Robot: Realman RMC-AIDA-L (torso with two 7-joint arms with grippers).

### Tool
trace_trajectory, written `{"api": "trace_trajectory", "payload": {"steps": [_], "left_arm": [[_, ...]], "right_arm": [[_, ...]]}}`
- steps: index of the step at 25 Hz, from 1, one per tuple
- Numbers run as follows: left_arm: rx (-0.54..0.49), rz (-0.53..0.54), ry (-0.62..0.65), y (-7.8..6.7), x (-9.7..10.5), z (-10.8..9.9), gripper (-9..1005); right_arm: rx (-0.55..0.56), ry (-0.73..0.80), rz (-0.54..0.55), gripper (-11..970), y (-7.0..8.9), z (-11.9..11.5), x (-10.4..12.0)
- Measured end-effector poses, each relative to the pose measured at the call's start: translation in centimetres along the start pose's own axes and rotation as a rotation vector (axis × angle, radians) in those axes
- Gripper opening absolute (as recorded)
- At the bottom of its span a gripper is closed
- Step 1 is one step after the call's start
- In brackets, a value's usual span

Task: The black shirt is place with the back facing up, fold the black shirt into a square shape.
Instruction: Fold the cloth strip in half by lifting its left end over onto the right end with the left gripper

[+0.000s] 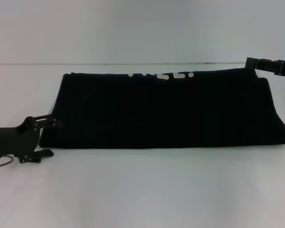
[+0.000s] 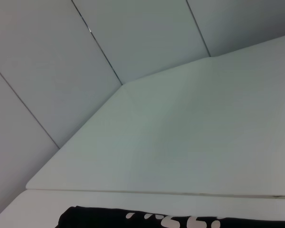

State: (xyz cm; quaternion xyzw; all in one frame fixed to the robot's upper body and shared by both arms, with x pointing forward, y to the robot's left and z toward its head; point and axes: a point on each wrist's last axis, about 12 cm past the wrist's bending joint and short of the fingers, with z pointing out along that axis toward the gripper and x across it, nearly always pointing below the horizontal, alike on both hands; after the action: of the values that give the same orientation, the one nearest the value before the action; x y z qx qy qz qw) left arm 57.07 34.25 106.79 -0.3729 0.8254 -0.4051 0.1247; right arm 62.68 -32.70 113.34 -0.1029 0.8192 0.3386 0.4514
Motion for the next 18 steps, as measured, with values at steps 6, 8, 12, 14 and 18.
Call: {"api": "trace_trajectory", "payload": {"steps": [6, 8, 12, 14, 18], "left_arm": [[0.001, 0.000, -0.012, -0.06, -0.17, -0.03, 844], [0.000, 0.001, -0.015, -0.09, -0.22, -0.02, 843], [-0.001, 0.004, -0.020, -0.13, -0.29, 0.00, 839], [-0.003, 0.004, -0.025, -0.13, -0.35, 0.00, 838], [-0.004, 0.005, -0.030, -0.10, -0.40, 0.02, 834]], "right_arm": [[0.001, 0.000, 0.005, 704, -0.01, -0.01, -0.01], [0.001, -0.001, 0.004, 704, -0.01, -0.02, -0.03], [0.001, -0.001, 0.005, 704, -0.02, -0.03, -0.03], [0.001, 0.000, 0.004, 704, -0.02, -0.04, -0.04], [0.000, -0.001, 0.004, 703, -0.02, -0.07, -0.07]]}}
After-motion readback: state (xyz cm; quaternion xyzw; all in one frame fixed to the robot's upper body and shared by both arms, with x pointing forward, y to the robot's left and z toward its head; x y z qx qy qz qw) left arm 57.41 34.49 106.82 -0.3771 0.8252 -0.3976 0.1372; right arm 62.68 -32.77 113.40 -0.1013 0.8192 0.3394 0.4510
